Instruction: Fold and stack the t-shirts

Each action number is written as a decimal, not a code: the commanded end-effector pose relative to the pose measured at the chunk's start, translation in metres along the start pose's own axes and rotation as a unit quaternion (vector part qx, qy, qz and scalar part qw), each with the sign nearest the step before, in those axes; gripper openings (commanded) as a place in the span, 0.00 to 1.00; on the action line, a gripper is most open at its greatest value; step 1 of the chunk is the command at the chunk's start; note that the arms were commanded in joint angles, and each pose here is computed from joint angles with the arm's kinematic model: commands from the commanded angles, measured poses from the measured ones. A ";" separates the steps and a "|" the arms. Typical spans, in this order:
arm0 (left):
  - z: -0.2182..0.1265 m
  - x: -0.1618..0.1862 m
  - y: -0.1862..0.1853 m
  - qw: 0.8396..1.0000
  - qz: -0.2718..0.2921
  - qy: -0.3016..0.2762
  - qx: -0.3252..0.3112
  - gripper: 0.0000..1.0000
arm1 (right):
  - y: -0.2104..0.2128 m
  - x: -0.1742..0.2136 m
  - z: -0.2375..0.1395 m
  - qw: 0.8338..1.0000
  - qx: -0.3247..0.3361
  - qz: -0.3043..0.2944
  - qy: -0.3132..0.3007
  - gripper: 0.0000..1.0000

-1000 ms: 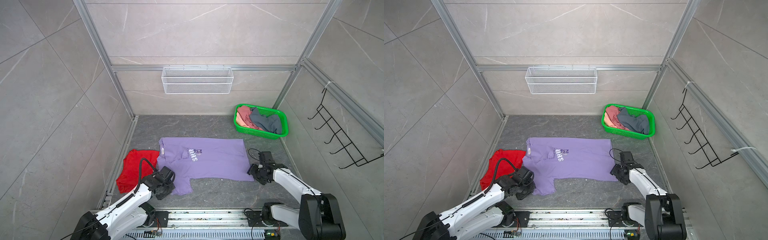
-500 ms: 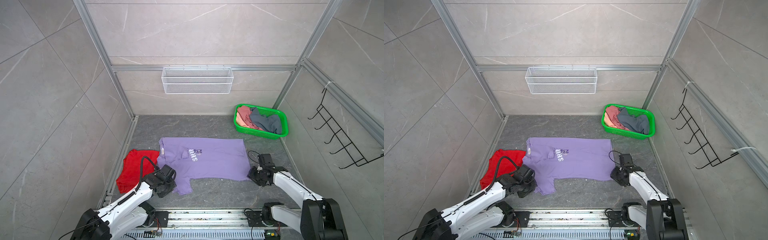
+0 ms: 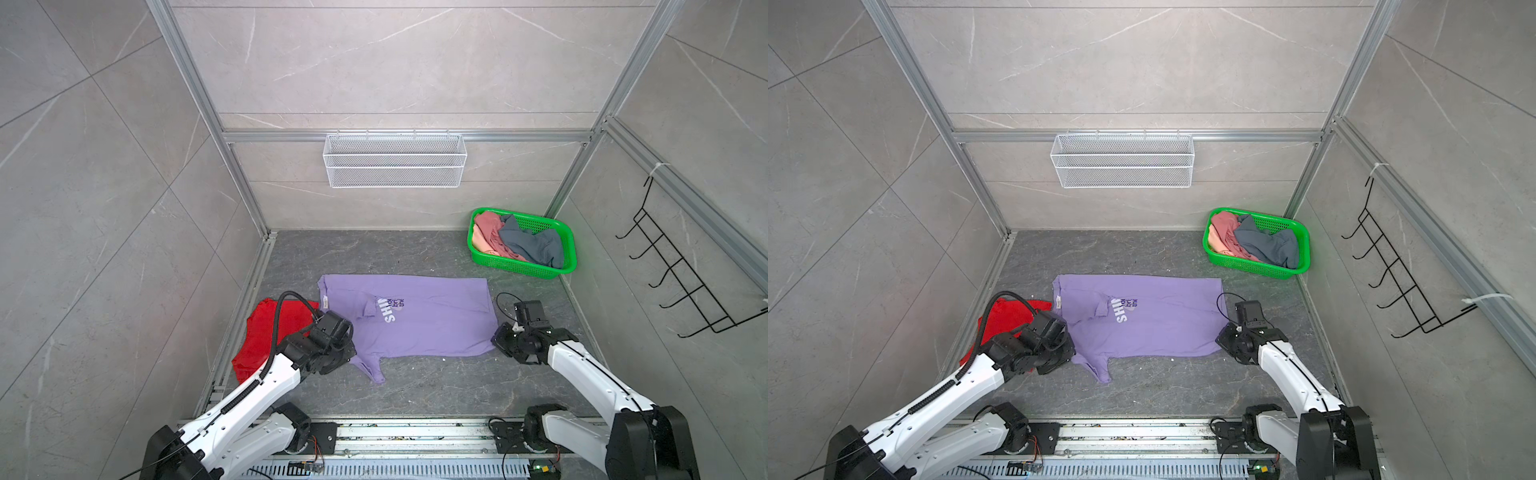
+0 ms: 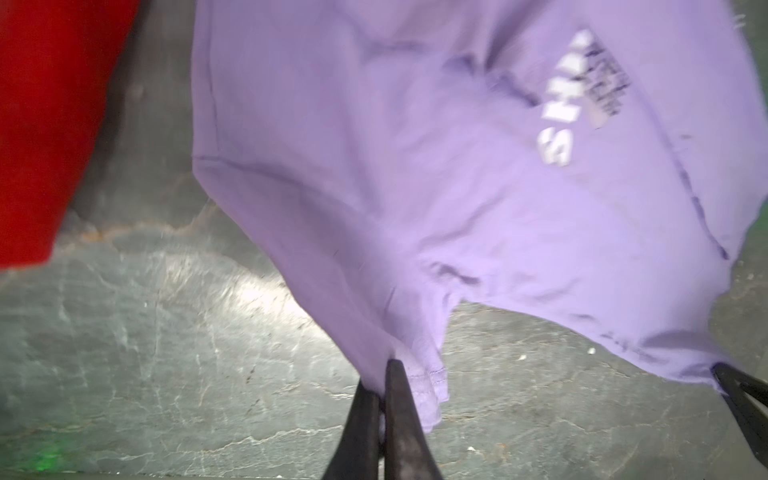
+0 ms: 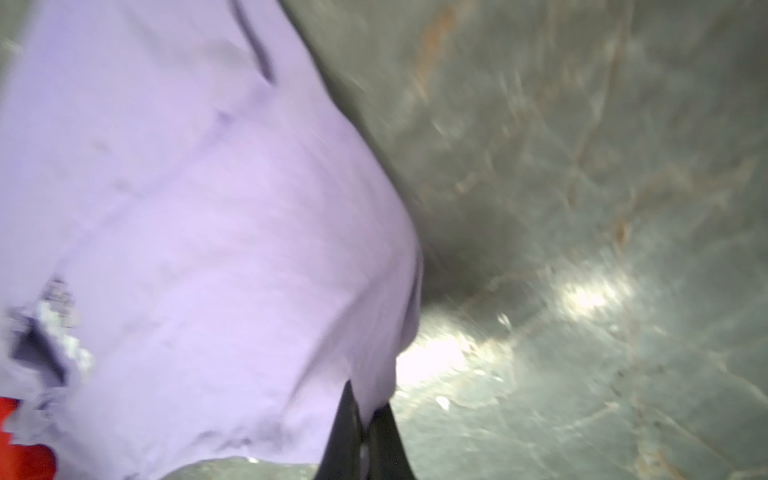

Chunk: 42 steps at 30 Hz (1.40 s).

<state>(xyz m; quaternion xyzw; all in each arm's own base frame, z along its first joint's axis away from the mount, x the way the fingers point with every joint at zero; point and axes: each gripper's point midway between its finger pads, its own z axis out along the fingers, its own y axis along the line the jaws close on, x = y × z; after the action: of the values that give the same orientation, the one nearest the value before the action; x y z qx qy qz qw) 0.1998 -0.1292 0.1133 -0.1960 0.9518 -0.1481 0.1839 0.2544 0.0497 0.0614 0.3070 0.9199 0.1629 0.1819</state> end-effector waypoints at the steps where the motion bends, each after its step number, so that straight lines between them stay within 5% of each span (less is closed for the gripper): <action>1: -0.014 -0.035 -0.014 0.998 0.055 -0.040 -0.014 0.00 | 0.027 -0.031 -0.003 0.999 -0.020 0.004 -0.036 0.00; 12: -0.019 -0.150 -0.057 0.991 0.090 -0.101 0.012 0.00 | 0.070 -0.082 0.028 0.998 -0.034 0.015 -0.048 0.00; 28: 0.043 -0.235 -0.053 0.994 0.070 -0.083 0.029 0.00 | 0.081 -0.134 0.079 0.997 -0.014 0.059 -0.054 0.00; 30: 0.056 -0.246 -0.049 0.995 0.064 -0.071 0.027 0.30 | 0.083 -0.133 0.086 0.998 -0.015 0.054 -0.040 0.36; 32: 0.066 -0.255 -0.044 0.996 0.056 -0.063 0.017 0.48 | 0.085 -0.134 0.086 0.998 -0.019 0.049 -0.042 0.51; 37: 0.064 -0.271 -0.032 0.996 0.041 -0.082 -0.025 0.59 | 0.094 -0.141 0.055 0.995 -0.045 0.010 -0.084 0.59; 42: 0.062 -0.244 -0.046 0.997 0.034 -0.067 -0.006 0.60 | 0.106 -0.133 0.024 0.993 -0.057 -0.037 -0.101 0.60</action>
<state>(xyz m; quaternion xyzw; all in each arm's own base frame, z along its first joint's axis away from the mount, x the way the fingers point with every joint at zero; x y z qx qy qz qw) 0.4590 -0.0606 0.1252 -0.1810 0.9482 -0.1055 0.2388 0.4256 0.0465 0.0957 0.3141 0.8899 0.1851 0.2741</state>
